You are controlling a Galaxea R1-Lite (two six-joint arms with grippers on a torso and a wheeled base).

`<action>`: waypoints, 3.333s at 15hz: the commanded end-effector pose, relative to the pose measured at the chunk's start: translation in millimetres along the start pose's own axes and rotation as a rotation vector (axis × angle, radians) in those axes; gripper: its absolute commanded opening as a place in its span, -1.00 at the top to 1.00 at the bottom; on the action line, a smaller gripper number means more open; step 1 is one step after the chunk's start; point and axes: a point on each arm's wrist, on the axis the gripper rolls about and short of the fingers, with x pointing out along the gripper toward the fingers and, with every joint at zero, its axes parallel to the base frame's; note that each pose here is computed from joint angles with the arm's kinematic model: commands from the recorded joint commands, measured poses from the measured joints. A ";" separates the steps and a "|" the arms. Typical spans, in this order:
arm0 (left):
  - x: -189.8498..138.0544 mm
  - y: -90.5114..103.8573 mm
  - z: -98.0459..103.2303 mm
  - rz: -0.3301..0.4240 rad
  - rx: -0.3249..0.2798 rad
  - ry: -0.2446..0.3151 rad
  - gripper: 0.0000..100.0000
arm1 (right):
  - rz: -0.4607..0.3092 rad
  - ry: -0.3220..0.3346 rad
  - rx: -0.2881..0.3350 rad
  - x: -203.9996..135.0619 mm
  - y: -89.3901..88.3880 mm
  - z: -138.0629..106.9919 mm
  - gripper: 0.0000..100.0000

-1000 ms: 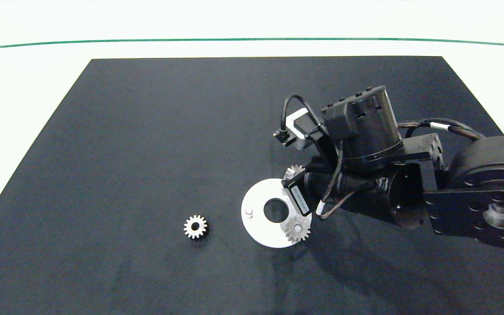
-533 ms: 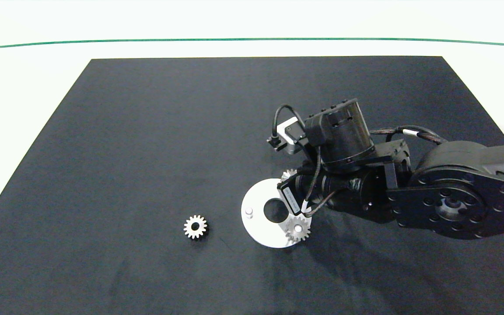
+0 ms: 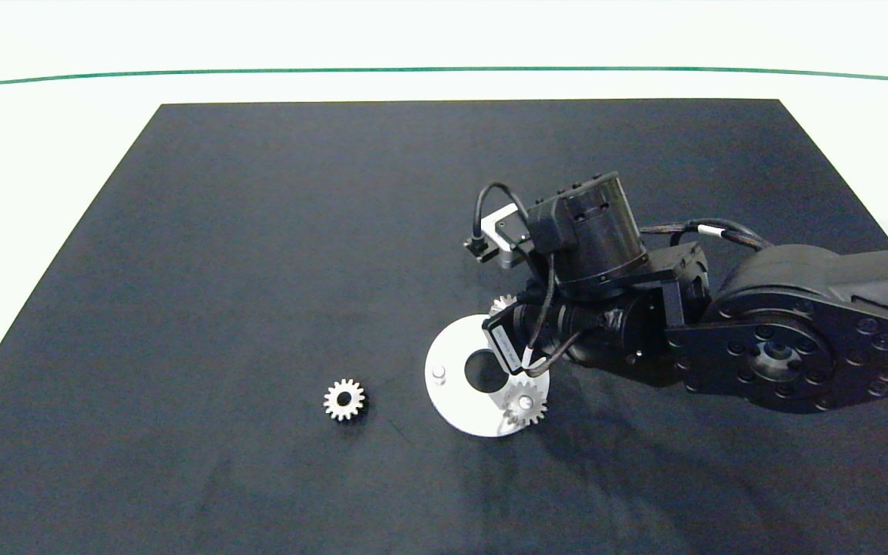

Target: Install three planetary gears onto the carrier pins

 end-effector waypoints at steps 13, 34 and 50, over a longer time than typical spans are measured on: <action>-0.9 0.2 2.2 0.000 0.001 -0.005 -1.00 | -0.012 0.019 0.002 9.4 -3.9 -2.6 -1.00; 52.9 1.2 -15.0 -0.183 0.229 0.355 -1.00 | -0.359 -0.286 0.186 -301.2 -111.5 -181.9 -1.00; 196.3 -51.1 -39.3 -0.468 0.348 0.357 -1.00 | -0.524 -0.372 0.210 -339.0 -99.1 -247.5 -1.00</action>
